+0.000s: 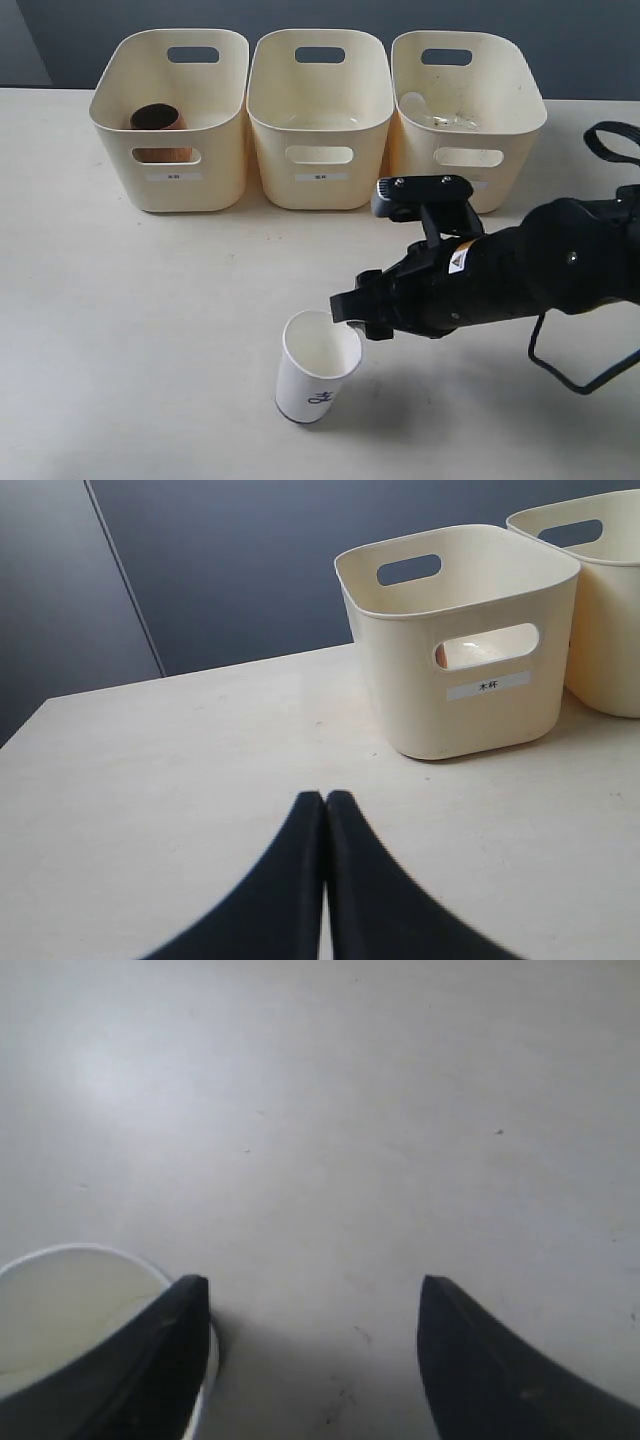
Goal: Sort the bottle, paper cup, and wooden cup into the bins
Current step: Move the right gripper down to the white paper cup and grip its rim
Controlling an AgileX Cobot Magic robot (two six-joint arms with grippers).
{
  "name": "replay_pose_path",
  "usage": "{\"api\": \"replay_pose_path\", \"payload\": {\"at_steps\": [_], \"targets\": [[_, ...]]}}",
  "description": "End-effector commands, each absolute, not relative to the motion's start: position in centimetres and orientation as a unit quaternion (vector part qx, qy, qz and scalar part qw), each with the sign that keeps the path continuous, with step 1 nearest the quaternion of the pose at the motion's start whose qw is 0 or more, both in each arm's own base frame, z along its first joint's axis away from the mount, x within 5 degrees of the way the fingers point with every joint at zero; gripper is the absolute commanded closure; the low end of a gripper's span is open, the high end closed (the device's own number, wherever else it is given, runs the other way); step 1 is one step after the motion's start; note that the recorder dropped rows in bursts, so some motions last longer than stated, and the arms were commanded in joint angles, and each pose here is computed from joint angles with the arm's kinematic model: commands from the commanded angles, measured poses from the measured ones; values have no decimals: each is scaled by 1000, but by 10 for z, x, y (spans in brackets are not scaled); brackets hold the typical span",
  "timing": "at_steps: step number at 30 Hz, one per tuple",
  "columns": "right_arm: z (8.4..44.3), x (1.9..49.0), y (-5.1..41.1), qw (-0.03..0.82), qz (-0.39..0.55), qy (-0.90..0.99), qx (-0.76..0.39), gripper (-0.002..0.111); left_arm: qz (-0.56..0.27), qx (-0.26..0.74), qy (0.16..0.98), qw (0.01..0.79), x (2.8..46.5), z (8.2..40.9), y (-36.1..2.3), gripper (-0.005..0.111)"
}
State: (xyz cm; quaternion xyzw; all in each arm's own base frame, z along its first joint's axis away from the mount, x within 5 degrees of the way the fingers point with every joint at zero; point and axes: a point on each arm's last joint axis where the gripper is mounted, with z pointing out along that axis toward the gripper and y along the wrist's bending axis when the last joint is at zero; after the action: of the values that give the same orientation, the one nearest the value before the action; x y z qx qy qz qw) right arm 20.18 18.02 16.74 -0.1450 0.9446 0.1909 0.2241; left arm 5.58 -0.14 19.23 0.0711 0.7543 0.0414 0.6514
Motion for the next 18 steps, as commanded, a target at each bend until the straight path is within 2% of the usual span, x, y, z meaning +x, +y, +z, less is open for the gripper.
{"api": "replay_pose_path", "payload": {"at_steps": [1, 13, 18], "targets": [[166, 201, 181, 220, 194, 946, -136, 50, 39, 71, 753, 653, 56, 192, -2, 107], [168, 198, 182, 201, 209, 950, -113, 50, 39, 71, 753, 653, 56, 192, -2, 107], [185, 191, 191, 213, 241, 937, -139, 50, 39, 71, 753, 653, 56, 192, -2, 107]]}}
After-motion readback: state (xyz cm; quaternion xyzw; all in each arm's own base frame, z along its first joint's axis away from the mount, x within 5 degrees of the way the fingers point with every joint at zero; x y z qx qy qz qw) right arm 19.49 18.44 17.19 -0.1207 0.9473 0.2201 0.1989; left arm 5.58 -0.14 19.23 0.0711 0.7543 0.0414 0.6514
